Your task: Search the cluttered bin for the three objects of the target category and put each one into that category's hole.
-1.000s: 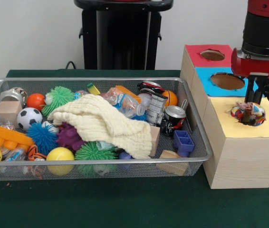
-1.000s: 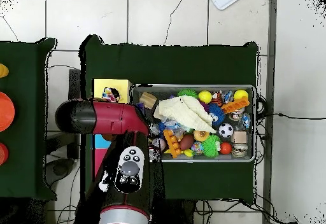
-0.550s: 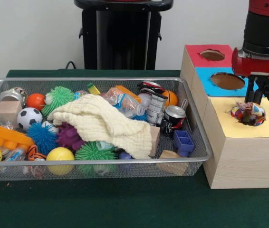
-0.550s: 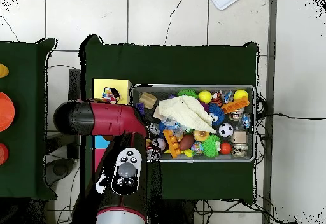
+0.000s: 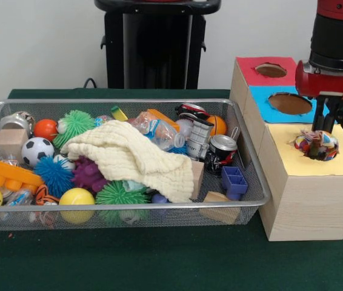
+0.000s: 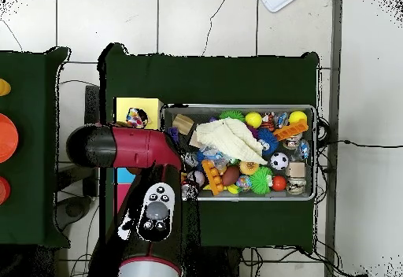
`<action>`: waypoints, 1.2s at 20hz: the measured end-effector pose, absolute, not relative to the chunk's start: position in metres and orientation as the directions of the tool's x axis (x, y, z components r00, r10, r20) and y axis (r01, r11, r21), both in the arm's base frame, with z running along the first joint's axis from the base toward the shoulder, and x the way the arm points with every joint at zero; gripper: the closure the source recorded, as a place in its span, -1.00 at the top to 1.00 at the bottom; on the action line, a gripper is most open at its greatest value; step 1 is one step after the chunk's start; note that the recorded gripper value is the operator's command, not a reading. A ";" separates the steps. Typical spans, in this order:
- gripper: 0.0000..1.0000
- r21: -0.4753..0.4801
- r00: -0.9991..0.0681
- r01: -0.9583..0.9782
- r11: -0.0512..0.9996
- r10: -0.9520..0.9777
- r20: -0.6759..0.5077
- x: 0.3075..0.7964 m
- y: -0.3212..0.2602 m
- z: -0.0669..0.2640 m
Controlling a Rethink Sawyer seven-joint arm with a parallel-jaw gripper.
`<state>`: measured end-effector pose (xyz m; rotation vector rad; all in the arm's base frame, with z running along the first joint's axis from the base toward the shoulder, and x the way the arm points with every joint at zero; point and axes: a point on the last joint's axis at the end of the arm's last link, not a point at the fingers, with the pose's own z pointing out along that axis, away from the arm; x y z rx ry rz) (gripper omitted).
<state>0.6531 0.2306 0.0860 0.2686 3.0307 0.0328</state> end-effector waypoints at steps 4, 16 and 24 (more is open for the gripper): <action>-1.00 0.029 -0.980 0.171 0.985 0.173 -0.096 0.652 0.232 0.087; -1.00 0.029 -0.986 0.153 0.988 0.155 -0.062 0.645 0.244 0.112; -1.00 0.019 -0.987 0.156 0.988 0.157 -0.033 0.642 0.241 0.128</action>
